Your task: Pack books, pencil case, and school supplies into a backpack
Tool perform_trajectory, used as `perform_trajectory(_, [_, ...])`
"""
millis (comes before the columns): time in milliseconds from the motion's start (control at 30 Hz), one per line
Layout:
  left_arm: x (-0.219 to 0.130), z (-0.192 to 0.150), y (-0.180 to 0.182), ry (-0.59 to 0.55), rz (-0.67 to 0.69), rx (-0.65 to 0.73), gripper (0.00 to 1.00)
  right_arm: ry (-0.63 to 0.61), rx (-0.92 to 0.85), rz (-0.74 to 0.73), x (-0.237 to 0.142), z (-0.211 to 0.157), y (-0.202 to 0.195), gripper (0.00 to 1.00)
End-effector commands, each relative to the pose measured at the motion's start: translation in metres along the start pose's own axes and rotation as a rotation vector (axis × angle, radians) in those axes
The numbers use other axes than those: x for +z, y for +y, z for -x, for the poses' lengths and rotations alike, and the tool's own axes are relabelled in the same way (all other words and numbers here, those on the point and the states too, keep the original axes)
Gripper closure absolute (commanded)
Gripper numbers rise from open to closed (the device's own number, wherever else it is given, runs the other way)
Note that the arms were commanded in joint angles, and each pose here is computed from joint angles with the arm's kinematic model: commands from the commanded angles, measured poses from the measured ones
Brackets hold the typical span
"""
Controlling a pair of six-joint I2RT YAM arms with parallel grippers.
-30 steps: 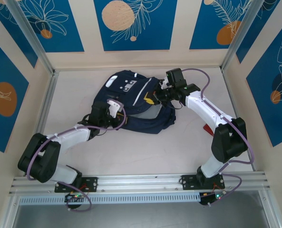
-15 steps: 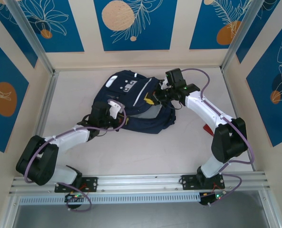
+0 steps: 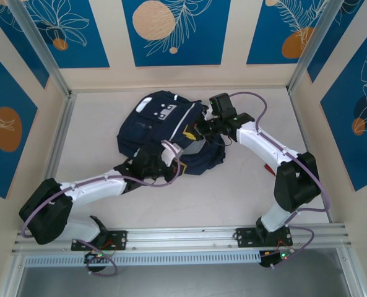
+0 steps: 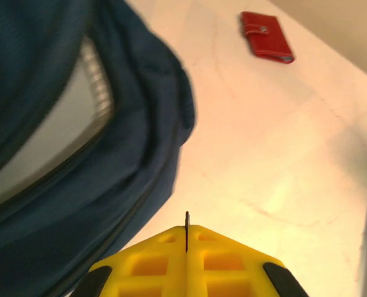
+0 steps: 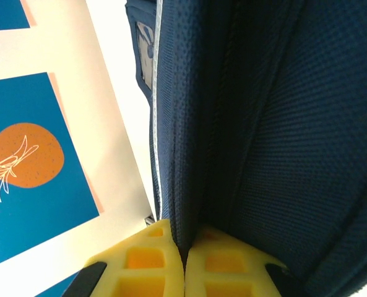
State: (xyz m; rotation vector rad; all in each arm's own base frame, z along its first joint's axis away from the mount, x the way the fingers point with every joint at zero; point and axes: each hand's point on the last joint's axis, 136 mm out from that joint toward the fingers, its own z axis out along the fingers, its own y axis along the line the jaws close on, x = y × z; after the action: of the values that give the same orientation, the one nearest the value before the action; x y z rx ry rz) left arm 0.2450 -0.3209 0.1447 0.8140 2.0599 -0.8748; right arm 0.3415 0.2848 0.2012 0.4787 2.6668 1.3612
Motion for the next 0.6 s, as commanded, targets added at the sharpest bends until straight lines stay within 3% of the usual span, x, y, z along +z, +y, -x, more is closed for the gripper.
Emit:
perform_trajectory(0, [0.011,0.031,-0.011,-0.081,0.002,-0.006,1.00,0.029,-0.032,0.055,0.007,-0.010,0.012,1.00])
perform_trajectory(200, [0.014,0.033,0.007,-0.080,0.112,-0.073,0.99,0.007,-0.028,0.013,0.004,-0.011,-0.006,1.00])
perform_trajectory(467, [-0.022,0.015,0.037,-0.022,0.260,-0.248,0.45,-0.093,-0.053,-0.085,-0.024,0.015,-0.036,1.00])
perform_trajectory(567, [-0.037,0.010,0.053,-0.021,0.320,-0.339,0.32,-0.128,-0.056,-0.141,-0.031,0.026,-0.054,1.00])
